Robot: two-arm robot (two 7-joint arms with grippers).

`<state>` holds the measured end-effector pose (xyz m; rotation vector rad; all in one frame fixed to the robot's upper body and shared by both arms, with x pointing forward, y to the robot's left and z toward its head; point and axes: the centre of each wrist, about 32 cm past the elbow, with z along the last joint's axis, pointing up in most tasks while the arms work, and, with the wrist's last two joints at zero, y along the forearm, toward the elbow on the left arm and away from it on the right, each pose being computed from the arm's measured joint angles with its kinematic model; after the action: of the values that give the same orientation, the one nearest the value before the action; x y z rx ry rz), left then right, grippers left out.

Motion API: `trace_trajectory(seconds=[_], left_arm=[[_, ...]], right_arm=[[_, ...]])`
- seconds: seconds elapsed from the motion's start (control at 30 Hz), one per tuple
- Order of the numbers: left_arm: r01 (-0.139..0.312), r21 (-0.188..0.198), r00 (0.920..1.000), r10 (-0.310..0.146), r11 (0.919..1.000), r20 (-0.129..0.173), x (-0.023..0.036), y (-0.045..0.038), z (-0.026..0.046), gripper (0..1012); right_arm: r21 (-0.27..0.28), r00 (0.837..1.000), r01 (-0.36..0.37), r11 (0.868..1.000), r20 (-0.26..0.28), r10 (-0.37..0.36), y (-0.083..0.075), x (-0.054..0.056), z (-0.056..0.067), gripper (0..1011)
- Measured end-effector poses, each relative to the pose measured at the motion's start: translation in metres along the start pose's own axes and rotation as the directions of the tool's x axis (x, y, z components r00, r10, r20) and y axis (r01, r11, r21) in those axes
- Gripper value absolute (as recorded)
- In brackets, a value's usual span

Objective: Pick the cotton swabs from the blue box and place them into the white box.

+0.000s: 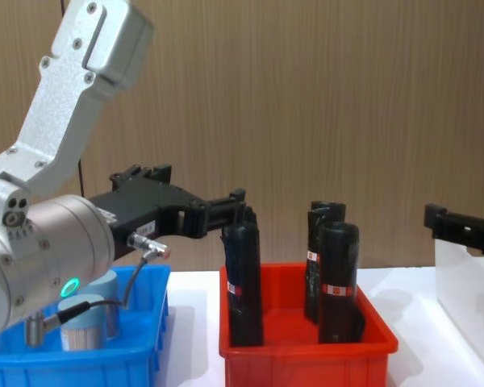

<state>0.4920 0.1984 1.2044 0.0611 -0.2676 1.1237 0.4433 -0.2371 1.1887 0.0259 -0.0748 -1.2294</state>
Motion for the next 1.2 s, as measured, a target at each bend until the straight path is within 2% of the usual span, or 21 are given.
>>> trace_trajectory(seconds=[0.27,0.5,0.63,0.73,0.9,0.93,1.03,1.2], left_arm=[[-0.004,0.002,0.9999,0.004,1.0000,-0.012,-0.0004,0.0000,-0.0001,1004],[-0.035,0.024,0.9972,0.037,0.9991,-0.065,-0.0011,0.0001,-0.0001,1004],[-0.060,0.044,0.9929,0.064,0.9973,-0.101,-0.0008,0.0007,0.0001,1004],[-0.086,0.066,0.9866,0.094,0.9941,-0.133,0.0001,0.0023,-0.0001,1004],[-0.121,0.097,0.9768,0.136,0.9879,-0.165,0.0028,0.0060,-0.0016,1004],[-0.134,0.109,0.9728,0.151,0.9851,-0.176,0.0044,0.0074,-0.0020,1004],[-0.149,0.125,0.9676,0.171,0.9809,-0.186,0.0070,0.0093,-0.0027,1004],[-0.185,0.167,0.9535,0.218,0.9684,-0.208,0.0158,0.0141,-0.0048,1004]], right_arm=[[0.000,1.000,0.000,1.000,0.000,0.000,0.000,0.000,0.000,1002],[0.000,1.000,0.000,1.000,0.000,0.000,0.000,0.000,0.000,1002],[0.000,1.000,0.000,1.000,0.000,0.000,0.000,0.000,0.000,1002],[0.000,1.000,0.000,1.000,0.000,0.000,0.000,0.000,0.000,1002],[0.000,1.000,0.000,1.000,0.000,0.000,0.000,0.000,0.000,1002],[0.000,1.000,0.000,1.000,0.000,0.000,0.000,0.000,0.000,1002],[0.000,1.000,0.000,1.000,0.000,0.000,0.000,0.000,0.000,1002],[0.000,1.000,0.000,1.000,0.000,0.000,0.000,0.000,0.000,1002]])
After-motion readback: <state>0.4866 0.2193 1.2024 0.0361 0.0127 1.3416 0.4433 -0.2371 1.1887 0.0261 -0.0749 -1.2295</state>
